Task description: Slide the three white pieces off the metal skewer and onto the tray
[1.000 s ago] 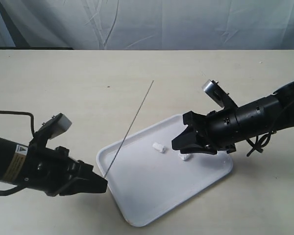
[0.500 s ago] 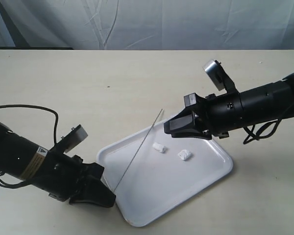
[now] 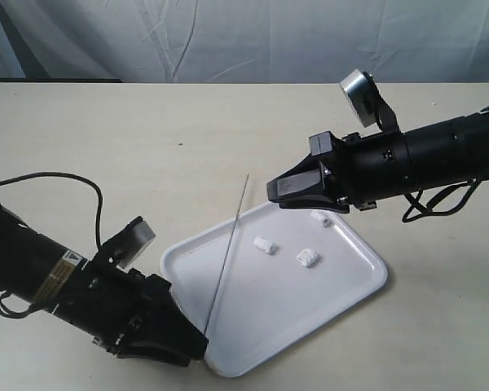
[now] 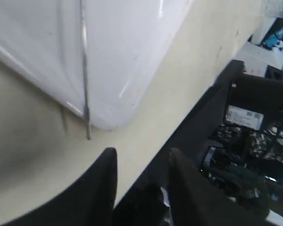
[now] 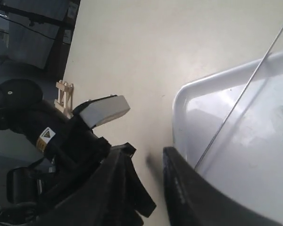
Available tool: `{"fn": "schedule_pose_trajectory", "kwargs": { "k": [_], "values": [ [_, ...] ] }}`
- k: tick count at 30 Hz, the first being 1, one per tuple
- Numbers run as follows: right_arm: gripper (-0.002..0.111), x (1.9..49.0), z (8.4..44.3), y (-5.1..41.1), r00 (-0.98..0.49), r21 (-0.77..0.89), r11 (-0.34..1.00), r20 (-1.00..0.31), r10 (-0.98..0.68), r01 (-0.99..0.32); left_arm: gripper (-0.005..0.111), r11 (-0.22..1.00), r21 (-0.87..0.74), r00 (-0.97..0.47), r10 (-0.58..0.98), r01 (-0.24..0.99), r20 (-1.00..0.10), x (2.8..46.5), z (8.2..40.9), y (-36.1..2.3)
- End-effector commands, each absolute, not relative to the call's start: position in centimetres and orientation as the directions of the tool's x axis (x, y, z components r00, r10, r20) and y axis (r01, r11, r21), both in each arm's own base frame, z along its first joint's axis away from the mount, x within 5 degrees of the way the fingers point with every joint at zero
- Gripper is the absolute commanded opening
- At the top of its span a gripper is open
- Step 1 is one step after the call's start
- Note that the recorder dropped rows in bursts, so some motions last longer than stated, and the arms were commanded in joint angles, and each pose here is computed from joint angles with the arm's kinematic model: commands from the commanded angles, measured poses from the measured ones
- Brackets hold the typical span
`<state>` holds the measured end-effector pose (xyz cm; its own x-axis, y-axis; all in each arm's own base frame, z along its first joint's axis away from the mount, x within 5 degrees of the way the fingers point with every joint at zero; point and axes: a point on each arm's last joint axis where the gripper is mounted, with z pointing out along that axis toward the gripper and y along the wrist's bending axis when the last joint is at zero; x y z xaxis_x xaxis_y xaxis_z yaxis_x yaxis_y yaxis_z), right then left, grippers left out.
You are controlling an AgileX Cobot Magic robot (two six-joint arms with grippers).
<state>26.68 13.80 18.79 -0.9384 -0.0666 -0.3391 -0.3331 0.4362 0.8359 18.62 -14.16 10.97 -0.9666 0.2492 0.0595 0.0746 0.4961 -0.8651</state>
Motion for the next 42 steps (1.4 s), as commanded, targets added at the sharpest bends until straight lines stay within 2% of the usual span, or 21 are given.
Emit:
{"fn": "schedule_pose_trajectory", "kwargs": {
  "k": [1, 3, 4, 6, 10, 15, 19, 23, 25, 27, 30, 34, 38, 42],
  "values": [
    [0.028, 27.4, 21.0, 13.9, -0.906, 0.821, 0.404, -0.419, -0.05, -0.402, 0.035, 0.378, -0.922, -0.949, 0.314, 0.09, 0.036, 18.4, 12.1, -14.5],
    [0.028, 27.6, 23.3, 14.0, -0.861, 0.783, 0.386, -0.503, -0.07, -0.488, 0.035, 0.334, -0.921, -0.945, 0.314, 0.199, -0.09, 19.5, 12.6, -13.9],
    [0.028, 27.5, 24.9, 13.9, -0.806, 0.723, 0.383, -0.581, -0.111, -0.575, 0.035, 0.338, -0.923, -0.96, 0.264, 0.184, -0.094, 20.1, 13.1, -13.4],
    [0.028, 27.2, 26.7, 13.8, -0.739, 0.649, 0.385, -0.656, -0.154, -0.656, 0.035, 0.328, -0.915, -0.962, 0.212, 0.237, -0.173, 20.8, 14.2, -12.5],
    [0.028, 26.2, 30.5, 13.0, -0.626, 0.524, 0.413, -0.763, -0.16, -0.745, 0.035, 0.333, -0.847, -0.91, 0.143, 0.415, -0.389, 21.5, 17.4, -10.0],
    [0.028, 24.1, 34.0, 10.1, -0.513, 0.388, 0.486, -0.845, -0.151, -0.783, 0.035, 0.431, -0.62, -0.693, 0.018, 0.656, -0.721, 20.3, 24.5, -6.2],
    [0.028, 21.5, 36.6, 8.5, -0.4, 0.261, 0.556, -0.905, -0.142, -0.789, 0.035, 0.562, -0.359, -0.45, 0.026, 0.745, -0.893, 17.0, 29.2, -4.2],
    [0.028, 17.9, 38.3, 7.0, -0.237, 0.079, 0.71, -0.963, -0.126, -0.7, 0.035, 0.58, -0.085, -0.189, 0.121, 0.81, -0.974, 13.1, 32.2, -5.1],
    [0.028, 16.6, 38.6, 5.5, -0.161, -0.006, 0.829, -0.98, -0.115, -0.56, 0.035, 0.59, 0.006, -0.099, 0.145, 0.807, -0.985, 11.2, 33.2, -5.5],
    [0.028, 14.6, 39.0, 4.2, -0.086, -0.036, 0.904, -0.993, -0.08, -0.425, 0.035, 0.67, 0.058, -0.048, 0.139, 0.74, -0.989, 10.1, 34.0, -5.4],
    [0.028, 10.9, 39.2, 2.4, 0.051, 0.034, 0.967, -0.998, 0.048, -0.252, 0.035, 0.753, 0.119, 0.018, 0.142, 0.647, -0.99, 9.3, 34.8, -5.2],
    [0.028, 6.8, 38.1, 1.4, 0.2, 0.082, 0.978, -0.972, 0.12, -0.192, 0.035, 0.827, 0.111, 0.111, 0.059, 0.551, -0.992, 8.3, 36.1, -4.8],
    [0.028, 4.7, 35.8, 1.1, 0.254, 0.08, 0.981, -0.959, 0.124, -0.177, 0.035, 0.864, 0.106, 0.146, 0.038, 0.492, -0.989, 7.8, 36.3, -4.6],
    [0.028, 4.3, 33.1, 1.1, 0.236, 0.093, 0.98, -0.963, 0.133, -0.175, 0.035, 0.854, -0.01, 0.047, -0.04, 0.52, -0.998, 8.0, 34.6, -4.6]
  ]
}}
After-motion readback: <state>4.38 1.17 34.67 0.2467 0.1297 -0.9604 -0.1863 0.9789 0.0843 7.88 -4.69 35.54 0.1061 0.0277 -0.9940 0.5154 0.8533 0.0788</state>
